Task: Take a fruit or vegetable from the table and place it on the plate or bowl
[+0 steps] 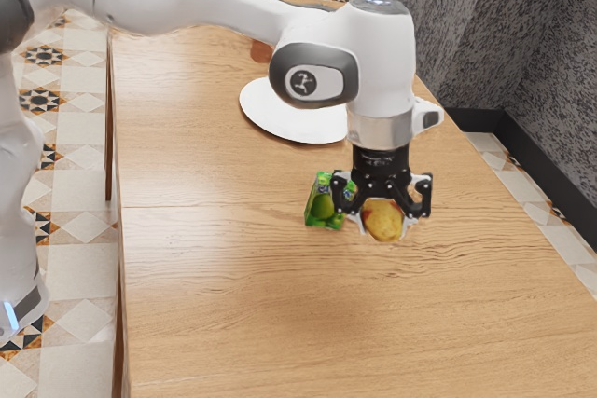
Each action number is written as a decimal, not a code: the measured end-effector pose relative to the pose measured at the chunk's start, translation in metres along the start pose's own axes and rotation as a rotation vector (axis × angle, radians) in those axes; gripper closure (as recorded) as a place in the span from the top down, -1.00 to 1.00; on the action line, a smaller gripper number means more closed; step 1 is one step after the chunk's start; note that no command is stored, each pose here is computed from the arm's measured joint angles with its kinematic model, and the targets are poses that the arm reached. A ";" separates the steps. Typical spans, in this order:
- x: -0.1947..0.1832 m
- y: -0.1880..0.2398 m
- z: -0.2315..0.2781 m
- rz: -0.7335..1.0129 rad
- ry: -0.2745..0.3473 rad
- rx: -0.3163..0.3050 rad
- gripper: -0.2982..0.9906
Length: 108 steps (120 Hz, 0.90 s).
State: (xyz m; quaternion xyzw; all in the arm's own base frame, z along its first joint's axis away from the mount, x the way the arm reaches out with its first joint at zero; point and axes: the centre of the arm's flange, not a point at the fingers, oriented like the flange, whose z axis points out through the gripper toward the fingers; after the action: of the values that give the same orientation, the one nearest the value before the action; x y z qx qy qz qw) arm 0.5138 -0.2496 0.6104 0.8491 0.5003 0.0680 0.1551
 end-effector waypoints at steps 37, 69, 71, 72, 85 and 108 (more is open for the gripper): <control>0.201 -0.035 -0.081 -0.307 0.112 0.021 -0.01; 0.365 -0.135 -0.082 -0.619 0.180 0.112 0.00; 0.374 -0.142 -0.083 -0.637 0.184 0.115 0.00; 0.378 -0.146 -0.084 -0.646 0.186 0.116 0.00; 0.424 -0.193 -0.095 -0.757 0.210 0.128 0.01; 0.443 -0.203 -0.066 -0.780 0.204 0.185 0.00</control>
State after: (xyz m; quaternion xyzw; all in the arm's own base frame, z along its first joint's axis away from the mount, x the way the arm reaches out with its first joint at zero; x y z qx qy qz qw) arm 0.5449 0.2409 0.5879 0.5950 0.8015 0.0429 0.0419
